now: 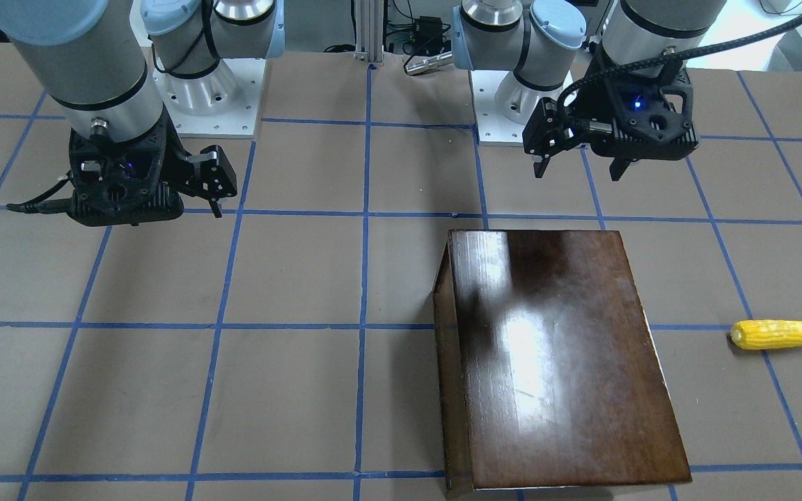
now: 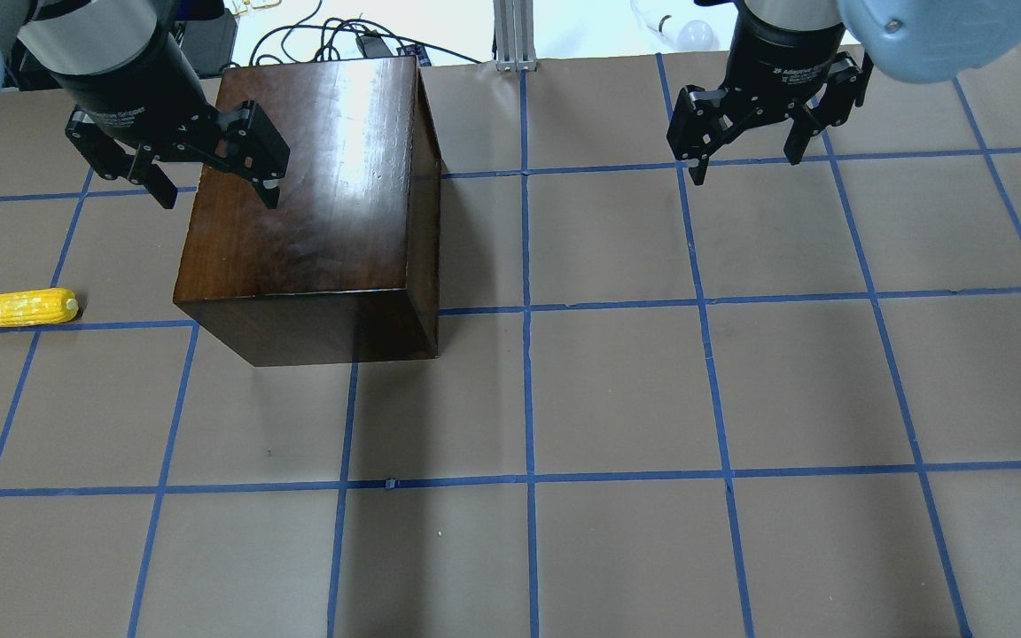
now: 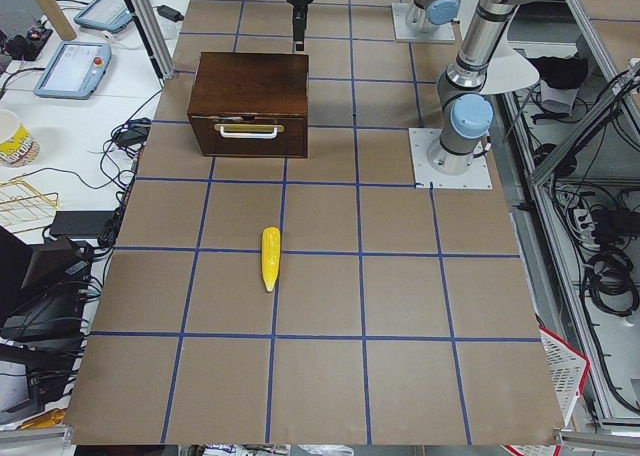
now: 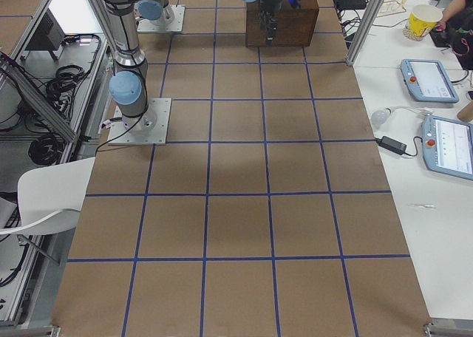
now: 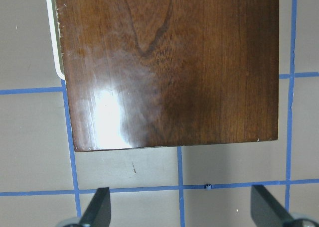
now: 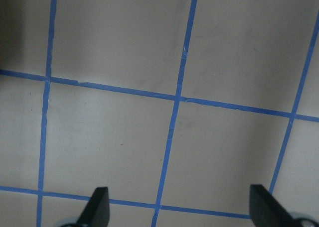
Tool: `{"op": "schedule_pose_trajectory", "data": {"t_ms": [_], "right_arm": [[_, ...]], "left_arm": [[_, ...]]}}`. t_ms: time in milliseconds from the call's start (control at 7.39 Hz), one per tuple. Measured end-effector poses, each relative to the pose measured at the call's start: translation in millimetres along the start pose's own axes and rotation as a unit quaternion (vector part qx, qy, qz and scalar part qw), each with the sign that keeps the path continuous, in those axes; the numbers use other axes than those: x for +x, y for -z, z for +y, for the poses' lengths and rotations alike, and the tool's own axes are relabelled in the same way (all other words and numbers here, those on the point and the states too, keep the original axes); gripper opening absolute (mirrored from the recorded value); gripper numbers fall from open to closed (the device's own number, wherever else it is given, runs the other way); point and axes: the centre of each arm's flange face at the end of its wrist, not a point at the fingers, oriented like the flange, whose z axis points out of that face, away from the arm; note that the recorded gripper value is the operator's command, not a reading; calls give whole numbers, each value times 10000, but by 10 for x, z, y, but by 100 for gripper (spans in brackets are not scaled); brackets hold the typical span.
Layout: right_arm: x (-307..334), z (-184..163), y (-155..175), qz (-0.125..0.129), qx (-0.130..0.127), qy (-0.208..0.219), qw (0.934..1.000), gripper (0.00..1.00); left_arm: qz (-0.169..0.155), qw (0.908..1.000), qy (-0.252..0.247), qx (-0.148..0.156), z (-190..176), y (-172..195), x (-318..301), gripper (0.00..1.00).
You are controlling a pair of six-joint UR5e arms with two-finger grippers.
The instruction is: Open drawer and put corn inside
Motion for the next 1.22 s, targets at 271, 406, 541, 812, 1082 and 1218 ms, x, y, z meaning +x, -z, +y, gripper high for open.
{"op": "schedule_pose_trajectory", "data": {"t_ms": [271,406,541,812,1082,1218], "right_arm": [[0,0,0,0,0,-3,10000,100],[0,0,0,0,1,-3,10000,100],[0,0,0,0,1,-3,10000,100],[0,0,0,0,-2,0,10000,100],[0,-1,0,0,3,-3,10000,100],[0,0,0,0,1,-3,10000,100]], "left_arm": [[-10,10000,2,-3,0,-8,-2,100],[-13,10000,7,-8,1,-13,-2,100],[-13,10000,14,-13,0,-19,-2,100],[-6,10000,22,-21,-3,-27,-1,100],[0,10000,22,-28,-5,-34,1,100],[1,10000,21,-32,-5,-38,3,100]]}}
